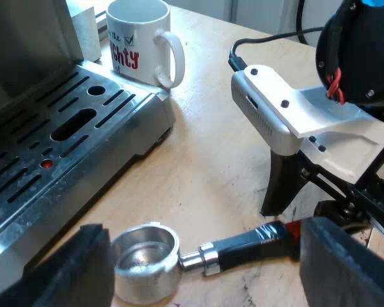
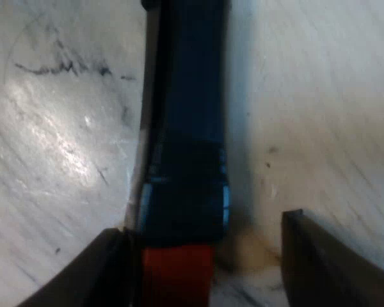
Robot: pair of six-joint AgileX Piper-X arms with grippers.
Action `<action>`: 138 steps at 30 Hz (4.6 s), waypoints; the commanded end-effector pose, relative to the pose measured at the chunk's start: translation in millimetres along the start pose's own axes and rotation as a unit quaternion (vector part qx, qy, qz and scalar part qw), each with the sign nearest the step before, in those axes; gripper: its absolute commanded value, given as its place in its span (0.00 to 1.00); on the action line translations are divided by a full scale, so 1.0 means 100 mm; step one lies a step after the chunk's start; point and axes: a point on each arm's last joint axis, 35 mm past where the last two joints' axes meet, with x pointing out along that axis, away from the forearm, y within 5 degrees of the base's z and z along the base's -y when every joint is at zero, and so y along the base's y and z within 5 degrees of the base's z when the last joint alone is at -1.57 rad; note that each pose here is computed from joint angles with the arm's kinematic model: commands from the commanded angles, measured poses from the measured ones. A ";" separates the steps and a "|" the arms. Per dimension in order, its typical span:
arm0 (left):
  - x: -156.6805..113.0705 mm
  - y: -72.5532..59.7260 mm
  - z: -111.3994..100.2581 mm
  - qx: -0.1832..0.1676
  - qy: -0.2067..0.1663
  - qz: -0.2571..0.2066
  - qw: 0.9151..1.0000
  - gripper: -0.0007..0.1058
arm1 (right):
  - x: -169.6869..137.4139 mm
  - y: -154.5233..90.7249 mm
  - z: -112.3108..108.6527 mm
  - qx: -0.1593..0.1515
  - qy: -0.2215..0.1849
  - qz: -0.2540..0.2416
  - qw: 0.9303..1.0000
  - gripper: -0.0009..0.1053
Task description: Grind coffee beans and then tamp
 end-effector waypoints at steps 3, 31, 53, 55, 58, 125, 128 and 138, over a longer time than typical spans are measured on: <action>0.00 0.00 0.00 0.003 0.000 0.005 1.000 0.60 | -0.04 -0.01 0.02 0.011 0.005 0.004 1.000 0.65; 0.00 0.00 0.00 0.003 0.000 0.005 1.000 0.60 | -0.87 -0.09 0.14 0.011 0.012 -0.004 1.000 0.66; -0.25 -0.12 0.25 0.000 -0.007 0.084 0.996 0.60 | -1.47 -0.17 0.60 0.000 -0.244 -0.047 0.969 0.66; -0.28 -0.13 0.25 -0.004 -0.001 0.099 0.995 0.60 | -1.50 -0.18 0.65 0.003 -0.269 -0.054 0.962 0.66; -0.28 -0.12 0.22 -0.012 0.010 0.110 0.994 0.60 | -1.51 -0.19 0.68 -0.001 -0.290 -0.069 0.954 0.66; 0.21 0.30 0.08 -0.048 0.088 0.197 0.975 0.60 | -0.46 0.07 0.43 -0.039 -0.363 -0.074 0.928 0.65; 0.22 0.31 0.08 -0.049 0.090 0.197 0.975 0.60 | -0.45 0.07 0.44 -0.038 -0.370 -0.075 0.925 0.65; 0.56 0.57 0.07 -0.093 0.137 0.228 0.960 0.60 | -0.46 0.07 0.45 -0.029 -0.376 -0.072 0.923 0.65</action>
